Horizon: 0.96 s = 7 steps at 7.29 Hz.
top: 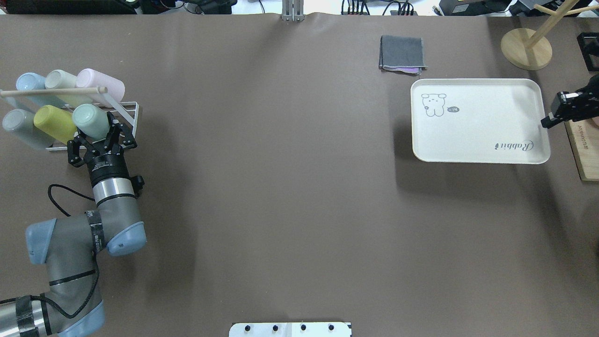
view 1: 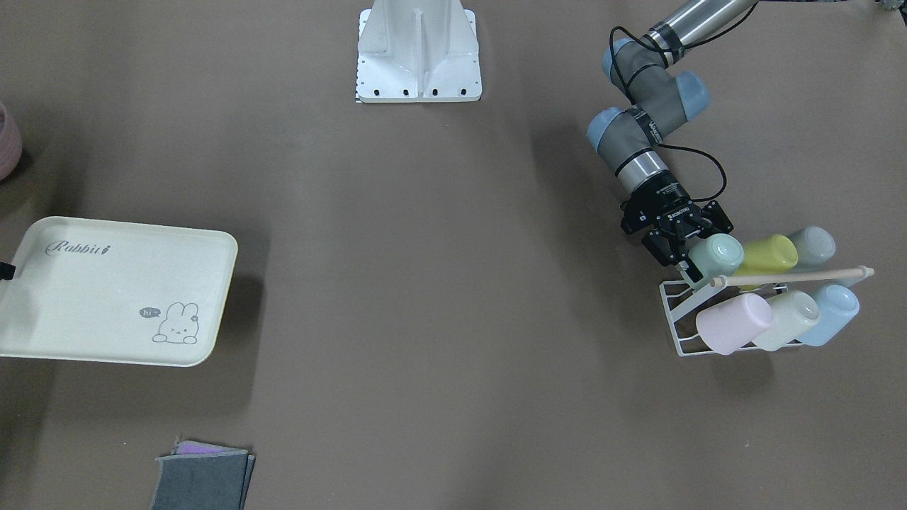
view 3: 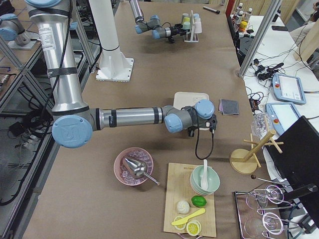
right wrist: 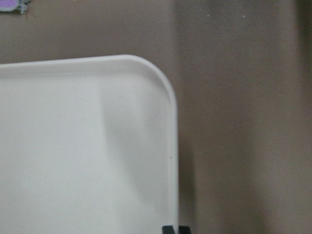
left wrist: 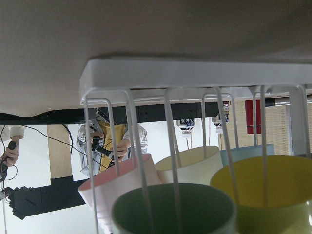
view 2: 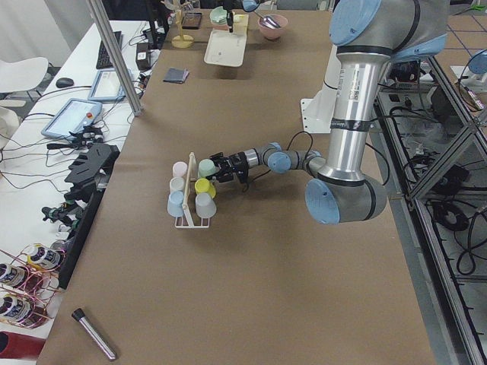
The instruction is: Pick up and place green cup on tray
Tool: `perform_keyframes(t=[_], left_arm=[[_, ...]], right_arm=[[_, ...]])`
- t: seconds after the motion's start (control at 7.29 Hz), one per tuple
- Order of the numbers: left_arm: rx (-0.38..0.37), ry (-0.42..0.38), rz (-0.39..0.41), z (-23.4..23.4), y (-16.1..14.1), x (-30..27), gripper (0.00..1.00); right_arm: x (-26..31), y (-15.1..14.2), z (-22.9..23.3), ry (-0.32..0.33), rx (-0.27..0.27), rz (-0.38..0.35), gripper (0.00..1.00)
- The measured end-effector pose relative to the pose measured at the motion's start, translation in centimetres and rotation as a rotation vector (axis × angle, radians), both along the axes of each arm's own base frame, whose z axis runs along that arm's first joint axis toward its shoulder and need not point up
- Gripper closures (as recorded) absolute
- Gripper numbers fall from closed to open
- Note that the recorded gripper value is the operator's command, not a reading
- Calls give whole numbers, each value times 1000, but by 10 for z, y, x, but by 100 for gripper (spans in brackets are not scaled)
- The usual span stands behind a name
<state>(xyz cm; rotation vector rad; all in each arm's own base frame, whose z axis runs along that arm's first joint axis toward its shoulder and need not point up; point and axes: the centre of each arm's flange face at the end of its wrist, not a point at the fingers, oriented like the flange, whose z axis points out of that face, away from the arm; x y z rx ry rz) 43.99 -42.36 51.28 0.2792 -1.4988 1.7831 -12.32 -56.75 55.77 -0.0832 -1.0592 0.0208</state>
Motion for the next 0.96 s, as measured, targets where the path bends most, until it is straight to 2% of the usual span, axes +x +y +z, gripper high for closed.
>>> perform_keyframes(t=[0.41, 0.96], left_arm=[[4, 0, 30, -28, -4, -13, 63], [51, 34, 125, -53, 13, -52, 69]], right_arm=[[-80, -20, -71, -32, 20, -63, 100], [-176, -15, -168, -75, 4, -108, 100]])
